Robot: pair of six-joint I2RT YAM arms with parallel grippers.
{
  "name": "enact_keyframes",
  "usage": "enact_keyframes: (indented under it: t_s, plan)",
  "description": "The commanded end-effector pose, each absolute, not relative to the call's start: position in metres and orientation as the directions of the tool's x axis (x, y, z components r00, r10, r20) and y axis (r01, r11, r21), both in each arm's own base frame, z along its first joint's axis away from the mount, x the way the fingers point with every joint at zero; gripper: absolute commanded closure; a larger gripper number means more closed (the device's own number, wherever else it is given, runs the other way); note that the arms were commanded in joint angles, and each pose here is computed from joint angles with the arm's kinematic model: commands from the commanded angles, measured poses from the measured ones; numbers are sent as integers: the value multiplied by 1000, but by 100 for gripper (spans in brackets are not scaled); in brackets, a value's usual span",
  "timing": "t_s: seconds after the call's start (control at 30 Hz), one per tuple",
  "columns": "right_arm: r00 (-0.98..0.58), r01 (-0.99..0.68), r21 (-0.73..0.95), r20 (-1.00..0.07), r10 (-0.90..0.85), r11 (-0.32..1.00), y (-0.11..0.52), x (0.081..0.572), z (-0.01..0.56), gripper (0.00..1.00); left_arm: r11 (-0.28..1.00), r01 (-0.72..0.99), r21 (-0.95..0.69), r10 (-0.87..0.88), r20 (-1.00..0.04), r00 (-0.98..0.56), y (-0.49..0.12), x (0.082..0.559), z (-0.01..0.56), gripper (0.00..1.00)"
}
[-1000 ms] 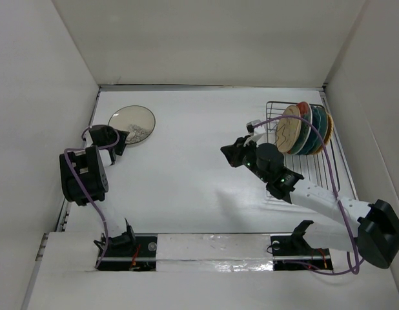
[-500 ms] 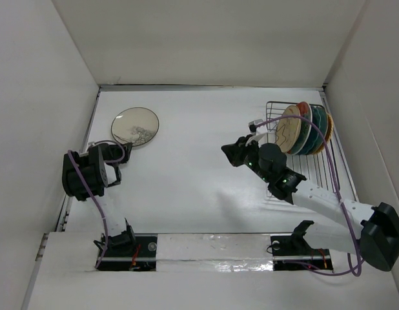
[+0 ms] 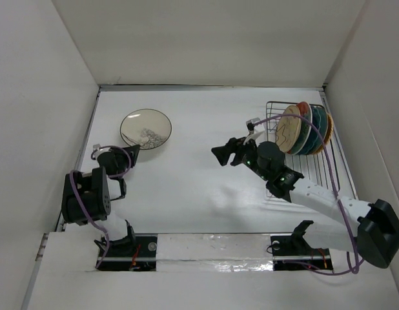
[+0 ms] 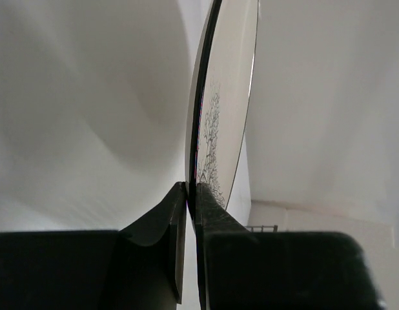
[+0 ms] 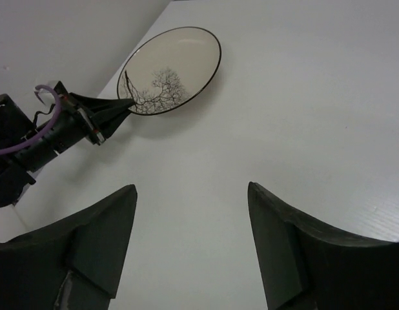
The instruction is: Load the plates into the dish rack
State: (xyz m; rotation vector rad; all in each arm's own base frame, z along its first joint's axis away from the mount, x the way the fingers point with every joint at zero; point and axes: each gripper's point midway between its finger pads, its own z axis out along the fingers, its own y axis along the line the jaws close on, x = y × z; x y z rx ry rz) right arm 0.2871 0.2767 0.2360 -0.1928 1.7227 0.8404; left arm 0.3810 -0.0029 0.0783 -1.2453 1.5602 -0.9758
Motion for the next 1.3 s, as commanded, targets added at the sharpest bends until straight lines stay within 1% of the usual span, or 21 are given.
enact_keyframes:
  t_s: [0.0, 0.03, 0.1, 0.13, 0.2, 0.23, 0.3, 0.33, 0.37, 0.43, 0.5, 0.53, 0.57, 0.73, 0.87, 0.93, 1.0, 1.03, 1.1, 1.2, 1.27]
  plan:
    - [-355, -555, 492, -869, 344, 671, 301, 299, 257, 21, 207, 29, -978, -970, -209, -122, -20, 381, 164, 100]
    - [-368, -548, 509, -859, 356, 663, 306, 303, 259, 15, 204, 24, -979, -970, -206, -131, -22, 378, 162, 100]
    - [-385, -537, 564, -826, 412, 627, 319, 313, 275, 11, 187, 45, -981, -968, -192, -159, -32, 367, 165, 100]
    - [-410, -526, 572, -819, 401, 630, 329, 321, 263, 7, 180, 57, -982, -967, -187, -171, -35, 363, 167, 100]
    - [-409, -517, 591, -806, 428, 619, 341, 335, 271, 4, 170, 94, -981, -960, -186, -209, -44, 350, 174, 100]
    - [-431, -488, 592, -803, 413, 641, 345, 348, 253, 2, 163, 104, -981, -955, -184, -233, -50, 346, 176, 100]
    - [-460, -476, 604, -790, 405, 639, 352, 359, 246, 2, 179, 133, -975, -939, -209, -271, -59, 333, 184, 100]
    - [-456, -477, 613, -785, 419, 630, 352, 372, 255, 1, 206, 94, -974, -930, -225, -290, -61, 329, 174, 100]
    - [-507, -486, 628, -769, 389, 608, 362, 373, 241, 1, 238, 131, -962, -918, -267, -293, -64, 322, 185, 100]
    - [-525, -498, 642, -758, 387, 582, 371, 381, 244, 1, 294, 117, -949, -900, -316, -299, -65, 315, 183, 100]
    - [-564, -495, 646, -747, 351, 581, 381, 384, 224, 1, 349, 143, -926, -871, -377, -315, -70, 302, 188, 100]
    - [-570, -488, 649, -743, 349, 584, 382, 386, 220, 1, 355, 111, -928, -865, -372, -337, -72, 298, 181, 100]
    - [-584, -488, 661, -733, 349, 570, 385, 385, 219, 1, 376, 159, -913, -849, -408, -337, -75, 292, 193, 100]
    - [-618, -528, 683, -716, 323, 504, 401, 373, 214, 2, 378, 217, -900, -820, -434, -372, -85, 279, 206, 100]
    - [-599, -622, 672, -739, 309, 401, 411, 355, 229, 12, 367, 245, -897, -794, -439, -419, -94, 272, 209, 100]
    - [-621, -636, 680, -732, 281, 365, 416, 349, 222, 24, 355, 256, -899, -781, -436, -448, -99, 268, 210, 100]
    - [-638, -653, 694, -720, 272, 303, 422, 341, 225, 30, 344, 276, -897, -767, -438, -469, -103, 264, 213, 100]
    - [-652, -651, 703, -711, 265, 286, 424, 338, 221, 38, 341, 285, -896, -762, -441, -475, -104, 263, 215, 100]
    - [-680, -663, 723, -691, 246, 197, 431, 327, 221, 43, 333, 304, -893, -748, -446, -491, -108, 259, 218, 100]
    - [-686, -684, 718, -692, 223, 126, 439, 310, 225, 55, 317, 335, -887, -725, -454, -517, -113, 254, 227, 100]
    - [-678, -693, 711, -699, 226, 119, 436, 306, 228, 71, 319, 359, -877, -710, -472, -523, -115, 252, 234, 100]
